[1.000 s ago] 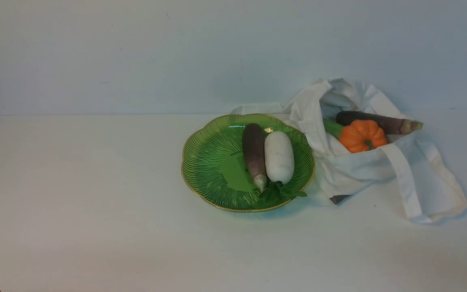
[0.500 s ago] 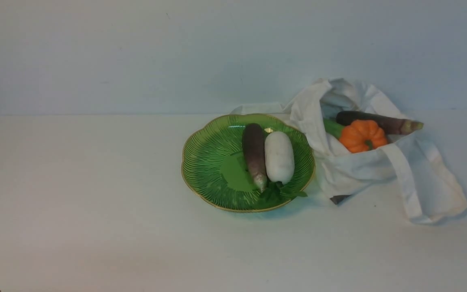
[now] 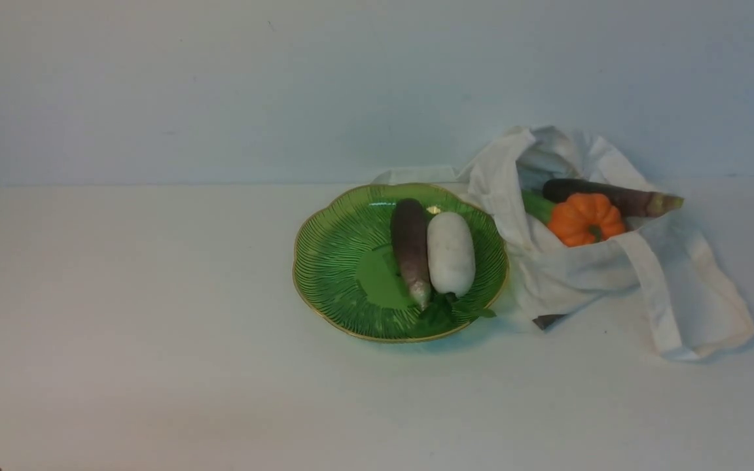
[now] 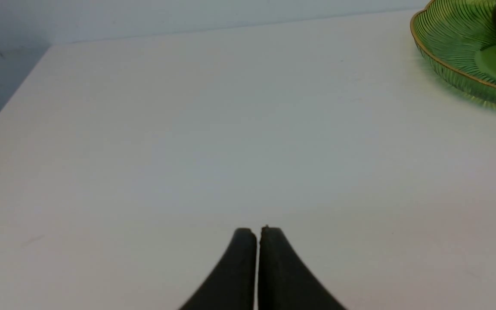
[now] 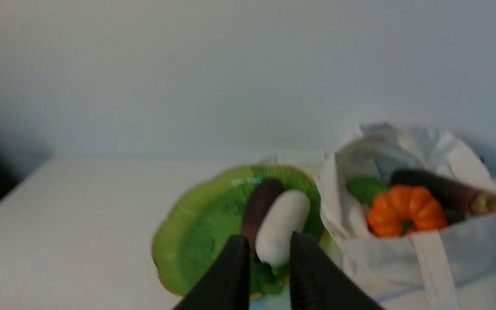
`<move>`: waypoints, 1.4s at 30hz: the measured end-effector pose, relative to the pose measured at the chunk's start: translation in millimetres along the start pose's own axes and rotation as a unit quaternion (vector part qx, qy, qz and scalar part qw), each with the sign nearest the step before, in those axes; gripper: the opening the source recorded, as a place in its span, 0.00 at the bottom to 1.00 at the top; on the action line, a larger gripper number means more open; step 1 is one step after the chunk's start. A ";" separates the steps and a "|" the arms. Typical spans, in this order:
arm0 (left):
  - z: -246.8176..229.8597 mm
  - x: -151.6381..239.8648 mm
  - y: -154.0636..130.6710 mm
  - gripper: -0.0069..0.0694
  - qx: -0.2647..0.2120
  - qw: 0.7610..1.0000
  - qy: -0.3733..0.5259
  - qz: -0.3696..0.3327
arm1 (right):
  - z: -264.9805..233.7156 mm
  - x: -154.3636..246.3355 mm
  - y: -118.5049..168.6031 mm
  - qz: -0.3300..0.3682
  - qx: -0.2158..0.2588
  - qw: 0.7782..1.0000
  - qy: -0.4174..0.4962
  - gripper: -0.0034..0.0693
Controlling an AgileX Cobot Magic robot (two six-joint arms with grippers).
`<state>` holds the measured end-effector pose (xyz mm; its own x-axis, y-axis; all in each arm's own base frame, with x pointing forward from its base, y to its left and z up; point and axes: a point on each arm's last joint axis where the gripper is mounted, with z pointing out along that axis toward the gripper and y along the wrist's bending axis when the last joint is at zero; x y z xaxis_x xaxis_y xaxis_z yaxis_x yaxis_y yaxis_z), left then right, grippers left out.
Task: Take vegetables from cloth bag on white table place on plate.
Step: 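Reach into the cloth bag toward the pumpkin with the right gripper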
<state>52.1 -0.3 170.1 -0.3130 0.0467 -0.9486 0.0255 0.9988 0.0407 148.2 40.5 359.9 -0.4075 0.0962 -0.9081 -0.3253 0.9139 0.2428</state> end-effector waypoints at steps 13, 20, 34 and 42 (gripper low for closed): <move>0.0 0.0 0.0 0.08 0.000 1.000 0.000 0.000 | 156.9 -15.5 -54.6 -0.022 0.006 0.979 0.201 0.93; 0.0 0.0 0.0 0.08 0.000 1.000 0.000 0.000 | 223.9 0.4 -84.9 -0.045 0.017 0.961 0.271 1.00; 0.0 0.0 0.0 0.08 0.000 1.000 0.000 0.000 | 287.4 6.1 -108.3 -0.084 0.043 0.960 0.265 1.00; 0.0 0.0 0.0 0.08 0.000 1.000 0.000 0.000 | 314.0 38.1 -117.6 -0.079 0.050 0.954 0.284 0.98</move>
<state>52.1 -0.3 170.1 -0.3130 0.0467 -0.9486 0.0255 0.9988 0.0407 438.8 60.5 189.6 -0.7659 -0.2499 -0.5924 -0.3502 0.9348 0.0585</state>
